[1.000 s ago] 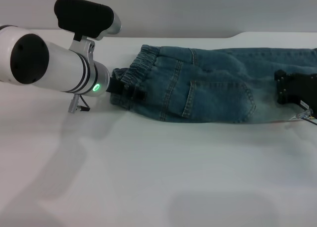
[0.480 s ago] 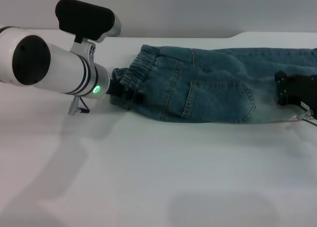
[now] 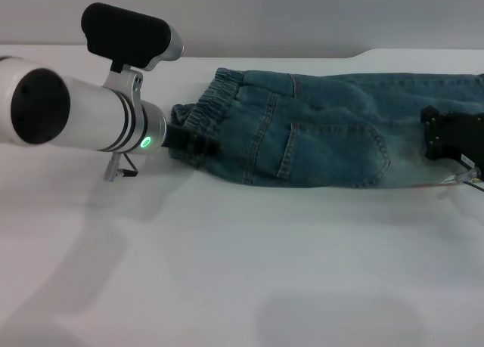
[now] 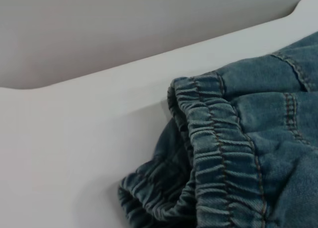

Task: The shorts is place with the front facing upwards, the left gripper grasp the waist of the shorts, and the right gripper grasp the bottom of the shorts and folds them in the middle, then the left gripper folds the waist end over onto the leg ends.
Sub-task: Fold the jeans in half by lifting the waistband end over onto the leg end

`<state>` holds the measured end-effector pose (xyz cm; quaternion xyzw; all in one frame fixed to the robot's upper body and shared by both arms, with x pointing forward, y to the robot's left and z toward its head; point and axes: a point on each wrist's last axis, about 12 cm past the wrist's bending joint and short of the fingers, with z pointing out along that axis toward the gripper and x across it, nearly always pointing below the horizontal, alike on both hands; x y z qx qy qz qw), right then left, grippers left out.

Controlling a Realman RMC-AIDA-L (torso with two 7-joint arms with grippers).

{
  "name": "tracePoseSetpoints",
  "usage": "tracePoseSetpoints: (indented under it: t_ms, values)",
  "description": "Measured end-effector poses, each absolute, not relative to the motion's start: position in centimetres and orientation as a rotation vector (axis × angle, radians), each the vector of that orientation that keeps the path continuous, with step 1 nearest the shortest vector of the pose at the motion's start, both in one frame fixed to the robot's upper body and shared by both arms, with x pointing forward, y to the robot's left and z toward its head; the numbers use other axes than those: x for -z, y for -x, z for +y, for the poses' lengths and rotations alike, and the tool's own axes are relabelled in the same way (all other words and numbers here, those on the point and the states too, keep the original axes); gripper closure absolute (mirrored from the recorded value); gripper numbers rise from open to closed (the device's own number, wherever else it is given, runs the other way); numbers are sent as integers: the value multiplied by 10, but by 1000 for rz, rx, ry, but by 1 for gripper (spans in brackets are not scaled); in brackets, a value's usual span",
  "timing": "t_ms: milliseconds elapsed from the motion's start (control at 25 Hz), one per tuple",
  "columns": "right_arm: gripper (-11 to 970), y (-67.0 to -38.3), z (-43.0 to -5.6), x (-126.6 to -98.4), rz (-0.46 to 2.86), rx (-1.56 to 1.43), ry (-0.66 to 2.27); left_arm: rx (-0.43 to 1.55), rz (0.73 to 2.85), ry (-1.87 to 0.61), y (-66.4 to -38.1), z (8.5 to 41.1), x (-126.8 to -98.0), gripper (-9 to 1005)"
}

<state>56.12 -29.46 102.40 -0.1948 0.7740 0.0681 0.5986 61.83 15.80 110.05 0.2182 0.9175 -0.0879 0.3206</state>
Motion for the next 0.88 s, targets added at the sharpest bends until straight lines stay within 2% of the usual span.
tracePoseSetpoints:
  t_ms: [160, 600, 800, 880]
  values:
    - [960, -560, -296, -1024, 1793, -161, 447, 249, 2397, -537, -616, 162, -1097, 344]
    - [959, -560, -295, -1025, 1786, -170, 445, 285, 2329, -477, -612, 167, -1103, 807]
    - [959, -560, -295, -1026, 1783, -172, 430, 282, 2332, -482, -612, 167, -1103, 948]
    - [959, -560, -295, -1026, 1782, -174, 425, 285, 2326, -481, -611, 167, -1105, 948]
